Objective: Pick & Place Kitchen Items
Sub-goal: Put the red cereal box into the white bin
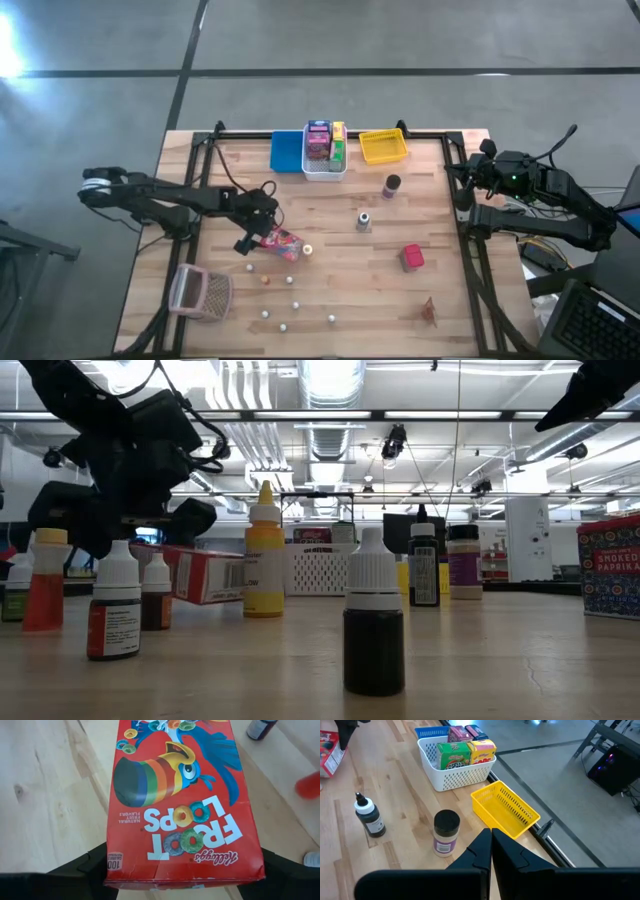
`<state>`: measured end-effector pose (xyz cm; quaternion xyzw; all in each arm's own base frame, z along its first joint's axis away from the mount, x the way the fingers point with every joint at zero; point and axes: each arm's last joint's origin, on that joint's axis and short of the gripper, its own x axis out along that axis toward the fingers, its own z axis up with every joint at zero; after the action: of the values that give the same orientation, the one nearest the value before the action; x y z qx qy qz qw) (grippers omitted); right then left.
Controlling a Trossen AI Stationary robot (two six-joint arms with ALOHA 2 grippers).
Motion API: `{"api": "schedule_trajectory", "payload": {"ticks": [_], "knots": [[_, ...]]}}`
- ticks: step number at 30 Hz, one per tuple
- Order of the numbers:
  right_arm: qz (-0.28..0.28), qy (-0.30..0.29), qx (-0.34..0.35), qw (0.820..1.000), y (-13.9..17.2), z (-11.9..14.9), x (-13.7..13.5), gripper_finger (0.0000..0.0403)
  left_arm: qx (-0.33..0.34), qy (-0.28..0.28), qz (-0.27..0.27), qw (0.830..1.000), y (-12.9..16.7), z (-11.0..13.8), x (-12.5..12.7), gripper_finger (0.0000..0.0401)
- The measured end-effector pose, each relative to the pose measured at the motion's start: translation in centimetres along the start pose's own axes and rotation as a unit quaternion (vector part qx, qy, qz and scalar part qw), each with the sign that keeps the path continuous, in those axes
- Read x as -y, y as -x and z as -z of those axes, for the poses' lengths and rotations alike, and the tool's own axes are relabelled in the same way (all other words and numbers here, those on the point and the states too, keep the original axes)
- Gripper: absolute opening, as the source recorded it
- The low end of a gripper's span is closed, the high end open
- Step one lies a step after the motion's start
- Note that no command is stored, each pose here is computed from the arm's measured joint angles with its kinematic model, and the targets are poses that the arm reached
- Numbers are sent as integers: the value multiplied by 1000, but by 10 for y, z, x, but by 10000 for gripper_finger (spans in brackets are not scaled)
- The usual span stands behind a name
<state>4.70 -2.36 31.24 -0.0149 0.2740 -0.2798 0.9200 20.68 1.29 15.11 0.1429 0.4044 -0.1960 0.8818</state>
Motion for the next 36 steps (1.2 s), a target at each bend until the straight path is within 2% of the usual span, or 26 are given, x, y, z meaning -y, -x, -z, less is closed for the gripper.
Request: {"api": "schedule_trajectory", "payload": {"ticks": [11, 16, 20, 28, 36], "knots": [[0, 1, 0, 1000, 0, 0, 0, 8, -2, 44, -38, 998, 14, -2, 2, 314], [0, 0, 0, 1000, 0, 0, 0, 8, -7, 49, -55, 997, 36, -10, 3, 314], [0, 0, 0, 1000, 0, 0, 0, 8, -26, 57, -55, 997, 57, -26, 1, 314], [0, 0, 0, 1000, 0, 0, 0, 8, -105, 47, -63, 991, 85, -64, -14, 314], [0, 1, 0, 1000, 0, 0, 0, 8, -215, 20, -64, 974, 85, -85, -30, 314]]}}
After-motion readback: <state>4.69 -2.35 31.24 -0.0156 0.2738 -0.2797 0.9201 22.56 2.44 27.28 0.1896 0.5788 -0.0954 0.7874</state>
